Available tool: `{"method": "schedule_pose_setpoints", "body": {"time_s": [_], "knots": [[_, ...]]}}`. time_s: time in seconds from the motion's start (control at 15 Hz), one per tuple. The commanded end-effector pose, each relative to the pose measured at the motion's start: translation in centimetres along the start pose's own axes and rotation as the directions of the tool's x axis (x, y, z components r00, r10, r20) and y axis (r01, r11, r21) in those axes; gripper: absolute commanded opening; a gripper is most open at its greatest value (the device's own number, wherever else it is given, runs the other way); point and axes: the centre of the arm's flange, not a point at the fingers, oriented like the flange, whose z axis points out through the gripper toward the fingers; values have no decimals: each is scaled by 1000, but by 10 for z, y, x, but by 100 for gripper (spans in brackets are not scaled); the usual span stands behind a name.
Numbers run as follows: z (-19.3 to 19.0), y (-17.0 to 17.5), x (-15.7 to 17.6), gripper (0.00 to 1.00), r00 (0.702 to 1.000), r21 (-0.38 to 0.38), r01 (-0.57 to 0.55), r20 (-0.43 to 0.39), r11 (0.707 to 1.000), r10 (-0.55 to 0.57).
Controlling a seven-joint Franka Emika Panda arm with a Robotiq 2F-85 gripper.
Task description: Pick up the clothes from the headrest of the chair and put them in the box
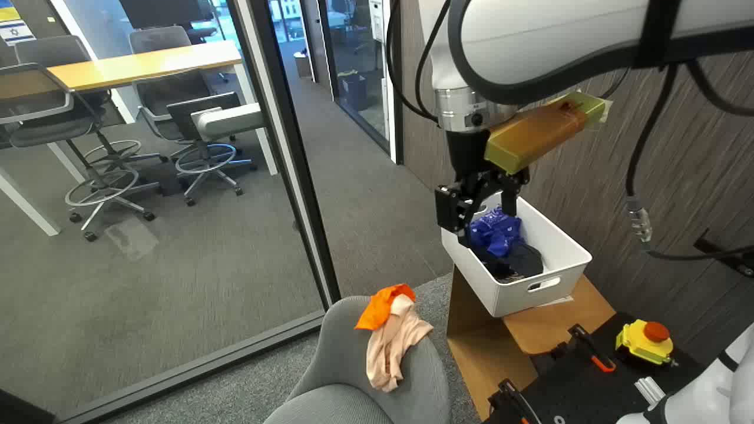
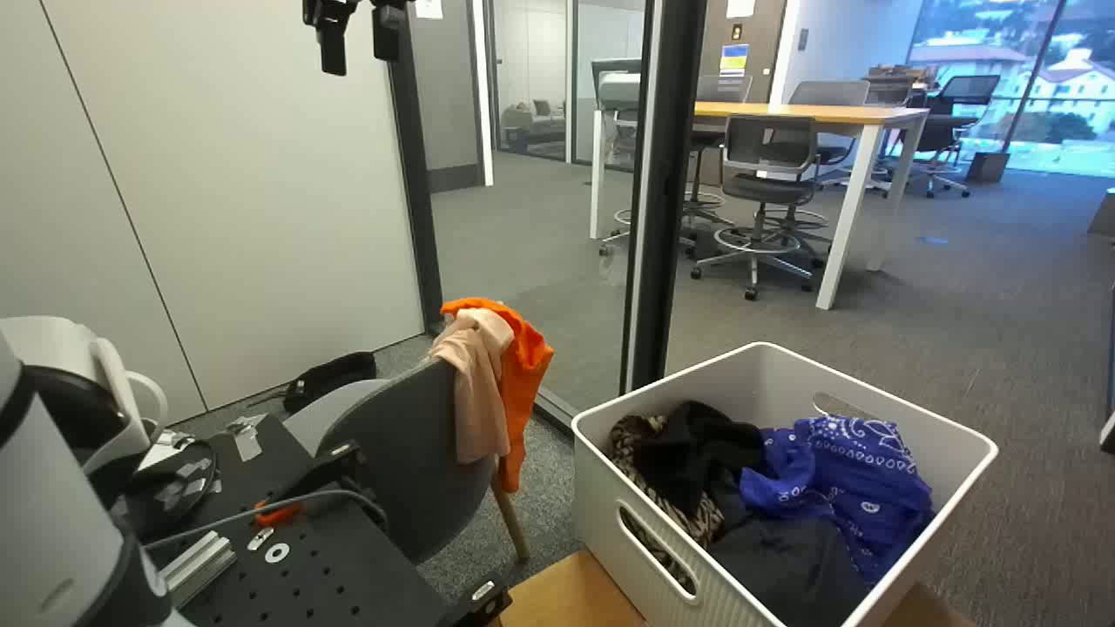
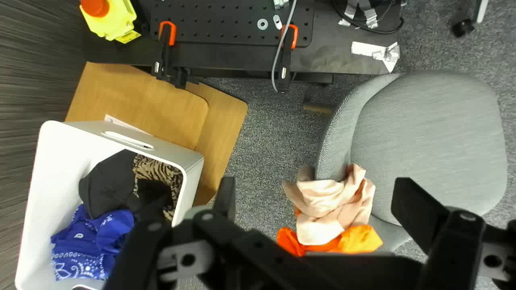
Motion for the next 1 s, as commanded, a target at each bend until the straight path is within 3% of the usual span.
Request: {"method": "schedule_pose_setpoints", "body": {"time_s": [0.0, 0.47, 0.93], "knots": [[-2, 0, 0, 100, 1000, 1, 0, -4, 1000, 0], [1, -2, 8, 100, 999, -8, 33, -13, 999, -33], [34, -36, 69, 100, 974, -24, 217, -60, 976, -218]]}}
